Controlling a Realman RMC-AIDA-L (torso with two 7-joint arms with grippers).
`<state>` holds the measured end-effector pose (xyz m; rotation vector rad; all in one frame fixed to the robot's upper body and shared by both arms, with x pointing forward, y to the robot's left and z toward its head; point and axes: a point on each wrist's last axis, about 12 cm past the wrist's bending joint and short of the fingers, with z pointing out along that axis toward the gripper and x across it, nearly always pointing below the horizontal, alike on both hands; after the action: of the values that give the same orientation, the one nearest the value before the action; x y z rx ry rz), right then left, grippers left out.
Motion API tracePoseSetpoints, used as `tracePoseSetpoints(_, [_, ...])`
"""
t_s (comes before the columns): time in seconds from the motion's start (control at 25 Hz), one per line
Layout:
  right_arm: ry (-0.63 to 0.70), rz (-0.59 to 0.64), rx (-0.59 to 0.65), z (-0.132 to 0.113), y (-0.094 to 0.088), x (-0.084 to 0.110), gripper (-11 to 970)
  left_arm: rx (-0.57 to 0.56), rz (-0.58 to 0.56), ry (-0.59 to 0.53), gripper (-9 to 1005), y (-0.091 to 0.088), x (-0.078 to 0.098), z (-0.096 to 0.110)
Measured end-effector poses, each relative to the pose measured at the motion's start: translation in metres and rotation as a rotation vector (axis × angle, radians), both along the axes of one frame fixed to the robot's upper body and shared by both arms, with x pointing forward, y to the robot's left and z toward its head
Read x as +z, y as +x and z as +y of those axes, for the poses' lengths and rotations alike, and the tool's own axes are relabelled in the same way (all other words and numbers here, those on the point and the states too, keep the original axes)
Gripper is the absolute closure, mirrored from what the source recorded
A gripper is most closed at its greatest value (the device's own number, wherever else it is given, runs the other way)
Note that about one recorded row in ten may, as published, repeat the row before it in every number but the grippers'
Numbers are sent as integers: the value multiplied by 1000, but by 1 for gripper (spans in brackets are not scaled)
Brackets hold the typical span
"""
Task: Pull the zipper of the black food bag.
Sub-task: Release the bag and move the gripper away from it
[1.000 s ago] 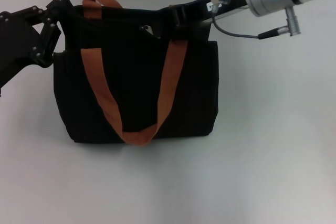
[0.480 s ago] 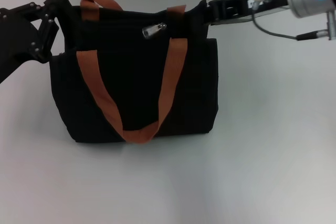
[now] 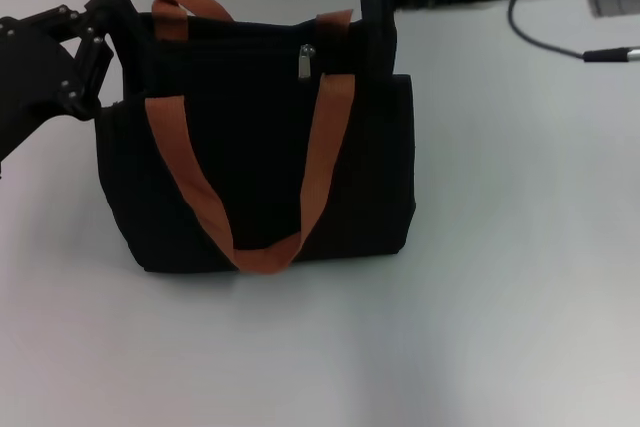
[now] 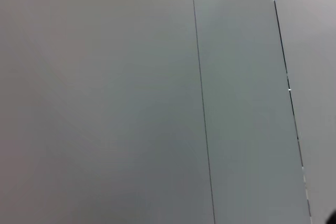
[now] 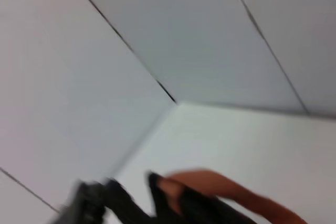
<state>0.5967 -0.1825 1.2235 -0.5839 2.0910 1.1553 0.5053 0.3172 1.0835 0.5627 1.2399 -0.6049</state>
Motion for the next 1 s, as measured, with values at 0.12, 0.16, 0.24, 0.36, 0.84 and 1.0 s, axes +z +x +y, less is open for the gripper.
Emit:
tracePoseSetpoints(0.12, [86,-68,46,-7,-3,-5,915,1,14,-9,810,1,-1,-1])
tracePoseSetpoints(0.16, [86,-68,46,-7,-3,-5,911,1,14,-9,810,1,-1,-1])
tracePoseSetpoints(0.24, [139,-130,141,-11,-12,-18,873,9,40,-21,809,2,-3,-2])
tracePoseSetpoints(0.36, [148,-156,187,-12,-16,-23,769,16,62,-32,809,2,-6,-3])
tracePoseSetpoints(0.84, [219,-382,460,-26,-58,-83,275,-163,268,22,611,3,25,37])
tracePoseSetpoints(1.0, [206,-400,470,-28,-64,-96,192,-216,366,75,493,6,39,49])
